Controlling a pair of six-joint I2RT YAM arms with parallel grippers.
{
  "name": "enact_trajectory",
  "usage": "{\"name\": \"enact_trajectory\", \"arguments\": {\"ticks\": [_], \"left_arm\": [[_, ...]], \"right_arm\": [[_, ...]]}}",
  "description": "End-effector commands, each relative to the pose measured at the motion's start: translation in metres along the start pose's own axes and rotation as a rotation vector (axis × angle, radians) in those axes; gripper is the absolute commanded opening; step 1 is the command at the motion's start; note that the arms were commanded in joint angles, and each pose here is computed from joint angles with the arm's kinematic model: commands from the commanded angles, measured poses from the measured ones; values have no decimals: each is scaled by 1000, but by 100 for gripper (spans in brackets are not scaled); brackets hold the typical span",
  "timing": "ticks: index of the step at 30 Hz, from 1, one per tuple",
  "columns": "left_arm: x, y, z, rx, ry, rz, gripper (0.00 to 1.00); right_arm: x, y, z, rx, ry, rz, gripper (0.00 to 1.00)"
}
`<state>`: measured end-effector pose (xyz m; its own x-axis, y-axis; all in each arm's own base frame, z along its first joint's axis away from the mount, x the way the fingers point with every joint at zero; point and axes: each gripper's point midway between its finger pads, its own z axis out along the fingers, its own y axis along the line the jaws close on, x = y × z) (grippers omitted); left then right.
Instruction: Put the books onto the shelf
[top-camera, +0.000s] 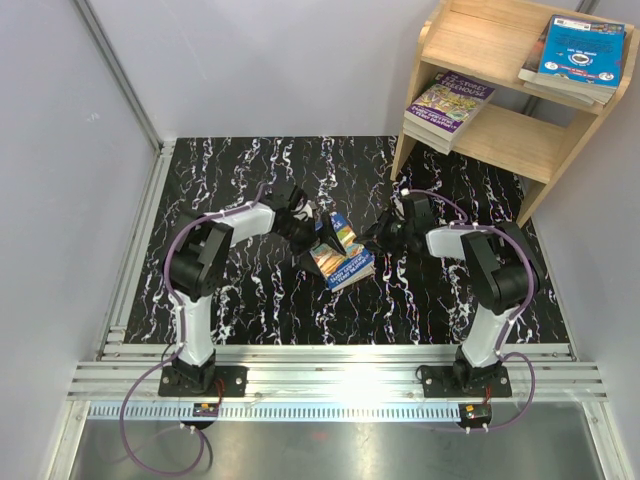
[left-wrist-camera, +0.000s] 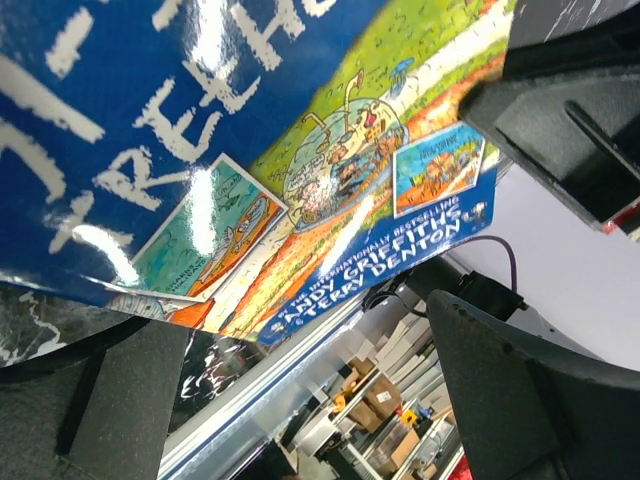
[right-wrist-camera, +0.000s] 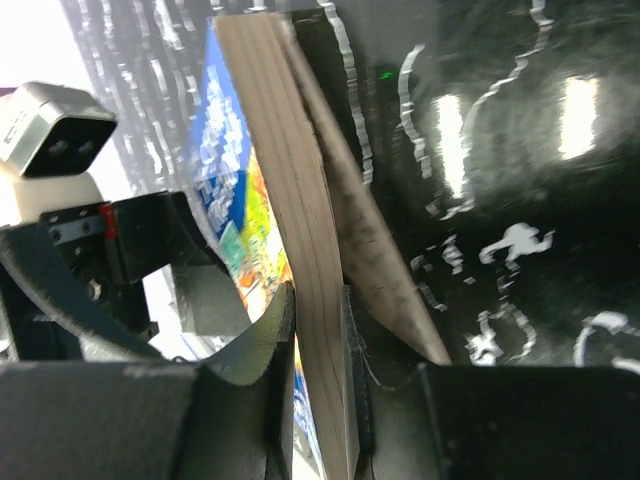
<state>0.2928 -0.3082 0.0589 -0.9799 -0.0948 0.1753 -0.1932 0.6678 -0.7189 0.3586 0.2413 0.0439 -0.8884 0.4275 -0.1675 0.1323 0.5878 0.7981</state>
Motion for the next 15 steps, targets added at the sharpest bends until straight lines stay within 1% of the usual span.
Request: {"name": "enact_trajectory", "arguments": {"ticks": [1, 3, 7, 11, 15], "left_arm": [[-20, -102, -36, 250, -138, 260, 99], [-20, -104, -39, 257, -138, 262, 99], [-21, -98, -47, 252, -152, 256, 99], [-26, -81, -64, 262, -199, 220, 99], [-29, -65, -71, 259, -224, 185, 99]], "right_arm": [[60, 58, -20, -191, 227, -26, 0], [64, 67, -29, -212, 243, -38, 0], [59, 82, -45, -213, 205, -54, 0], [44, 116, -62, -244, 153, -73, 0], [31, 148, -73, -306, 127, -81, 0]]}}
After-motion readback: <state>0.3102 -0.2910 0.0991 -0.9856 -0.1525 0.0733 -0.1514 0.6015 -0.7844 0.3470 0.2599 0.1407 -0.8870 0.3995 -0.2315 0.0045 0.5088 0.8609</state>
